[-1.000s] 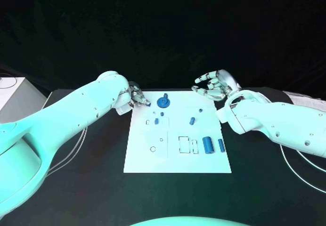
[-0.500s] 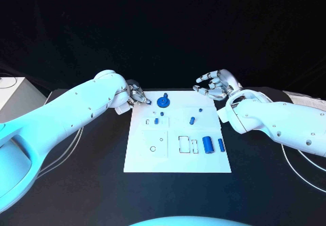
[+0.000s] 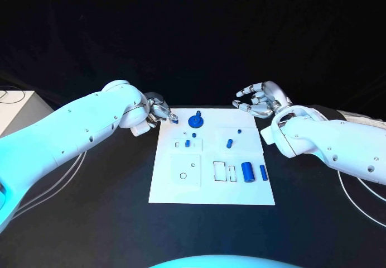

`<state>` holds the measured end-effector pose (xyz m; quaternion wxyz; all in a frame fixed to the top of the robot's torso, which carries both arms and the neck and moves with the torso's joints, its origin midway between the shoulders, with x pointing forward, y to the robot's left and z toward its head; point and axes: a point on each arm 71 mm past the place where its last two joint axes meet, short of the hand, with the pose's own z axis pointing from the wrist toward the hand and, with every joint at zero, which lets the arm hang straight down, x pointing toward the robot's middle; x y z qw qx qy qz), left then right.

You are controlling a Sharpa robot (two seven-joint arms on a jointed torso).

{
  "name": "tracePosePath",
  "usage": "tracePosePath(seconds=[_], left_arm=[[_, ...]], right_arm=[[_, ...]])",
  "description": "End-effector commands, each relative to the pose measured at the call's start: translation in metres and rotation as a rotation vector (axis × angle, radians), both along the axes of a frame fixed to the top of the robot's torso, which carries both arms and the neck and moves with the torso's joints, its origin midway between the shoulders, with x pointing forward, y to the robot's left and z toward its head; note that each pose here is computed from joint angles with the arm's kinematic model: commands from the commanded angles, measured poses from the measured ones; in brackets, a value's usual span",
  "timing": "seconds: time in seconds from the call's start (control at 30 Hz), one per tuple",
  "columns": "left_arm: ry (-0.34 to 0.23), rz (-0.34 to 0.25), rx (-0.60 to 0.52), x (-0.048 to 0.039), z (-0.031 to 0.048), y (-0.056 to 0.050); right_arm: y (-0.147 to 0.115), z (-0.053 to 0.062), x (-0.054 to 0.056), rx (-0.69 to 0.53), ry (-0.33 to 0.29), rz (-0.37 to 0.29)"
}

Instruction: Assemble the parts on the task board

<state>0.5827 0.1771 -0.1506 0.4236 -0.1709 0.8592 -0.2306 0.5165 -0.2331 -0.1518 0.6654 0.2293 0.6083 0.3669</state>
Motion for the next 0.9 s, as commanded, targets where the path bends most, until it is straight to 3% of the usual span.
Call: tracePosePath(seconds=[0.03,0.33,0.9], left_arm=[[-0.004,-0.008,0.019,-0.0068,0.0004,-0.004],[-0.047,-0.048,0.091,-0.0193,-0.0049,-0.009],[-0.051,-0.103,0.175,-0.0345,-0.0312,-0.021]], right_arm=[[0.0,0.0,0.0,-0.005,0.002,0.007],[-0.002,0.0,0.0,-0.005,0.0,0.006],[-0.002,-0.001,0.0,-0.007,0.003,0.008]])
